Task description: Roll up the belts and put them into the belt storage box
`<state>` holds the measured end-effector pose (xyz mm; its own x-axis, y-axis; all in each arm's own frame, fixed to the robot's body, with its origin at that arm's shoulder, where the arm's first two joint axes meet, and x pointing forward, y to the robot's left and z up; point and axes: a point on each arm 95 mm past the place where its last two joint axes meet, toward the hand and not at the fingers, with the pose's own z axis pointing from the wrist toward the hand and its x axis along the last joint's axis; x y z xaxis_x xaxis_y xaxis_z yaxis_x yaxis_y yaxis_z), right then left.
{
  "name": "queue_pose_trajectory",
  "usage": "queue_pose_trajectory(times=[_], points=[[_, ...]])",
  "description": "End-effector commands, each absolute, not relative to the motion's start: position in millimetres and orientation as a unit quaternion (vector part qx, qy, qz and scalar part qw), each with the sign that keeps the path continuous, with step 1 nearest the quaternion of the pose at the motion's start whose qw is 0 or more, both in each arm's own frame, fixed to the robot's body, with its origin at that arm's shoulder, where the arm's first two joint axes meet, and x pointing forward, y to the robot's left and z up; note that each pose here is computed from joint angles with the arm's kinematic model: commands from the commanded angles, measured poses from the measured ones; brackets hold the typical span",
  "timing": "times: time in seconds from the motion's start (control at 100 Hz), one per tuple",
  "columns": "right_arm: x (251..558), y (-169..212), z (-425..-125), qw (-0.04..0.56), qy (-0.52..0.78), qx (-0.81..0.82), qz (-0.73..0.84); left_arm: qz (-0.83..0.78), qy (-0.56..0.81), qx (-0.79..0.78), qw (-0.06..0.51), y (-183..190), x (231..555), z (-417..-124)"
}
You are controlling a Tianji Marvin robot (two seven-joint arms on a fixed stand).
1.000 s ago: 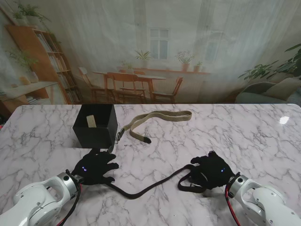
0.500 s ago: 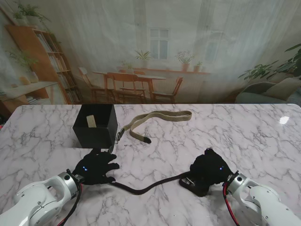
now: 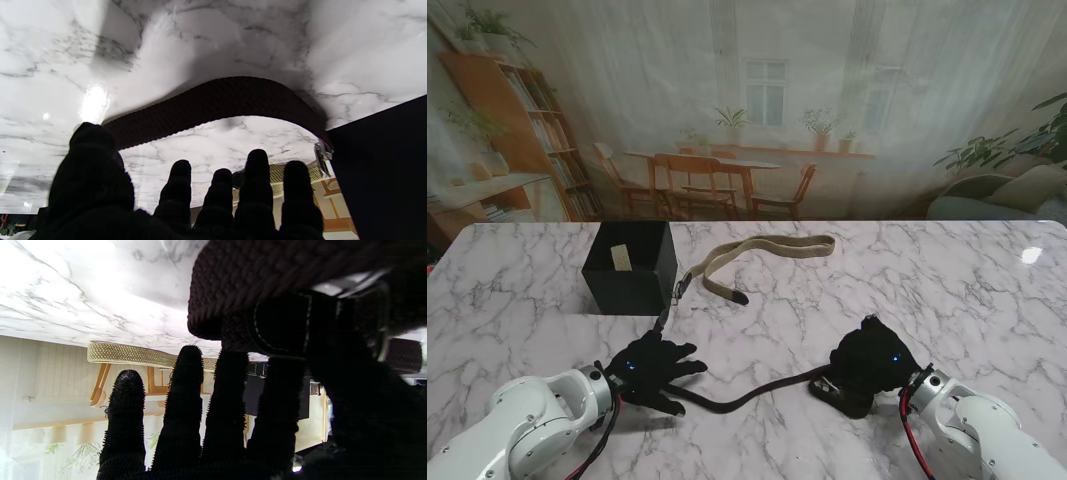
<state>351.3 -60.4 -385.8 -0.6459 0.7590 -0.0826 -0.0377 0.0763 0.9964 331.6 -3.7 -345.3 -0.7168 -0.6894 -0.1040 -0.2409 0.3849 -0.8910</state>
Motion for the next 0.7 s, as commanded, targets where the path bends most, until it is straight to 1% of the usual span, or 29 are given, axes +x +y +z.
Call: queue_pose_trajectory(times=[0.0,0.3,0.69], points=[[348.8,-62.1,-389.5,0.320,0.665,0.275,0.616,-0.453,0.808,-0.296,0.234,-3.4,335.2,-352.1],[347.6,-61.9,-391.4,0.319,0.662,0.282,0.616,-0.433,0.820,-0.287,0.243,-5.1,342.4,-364.0],[347.3,-64.9,-391.1,0.333,0.647,0.285,0.624,-0.391,0.827,-0.273,0.296,23.9,331.6,-358.6]])
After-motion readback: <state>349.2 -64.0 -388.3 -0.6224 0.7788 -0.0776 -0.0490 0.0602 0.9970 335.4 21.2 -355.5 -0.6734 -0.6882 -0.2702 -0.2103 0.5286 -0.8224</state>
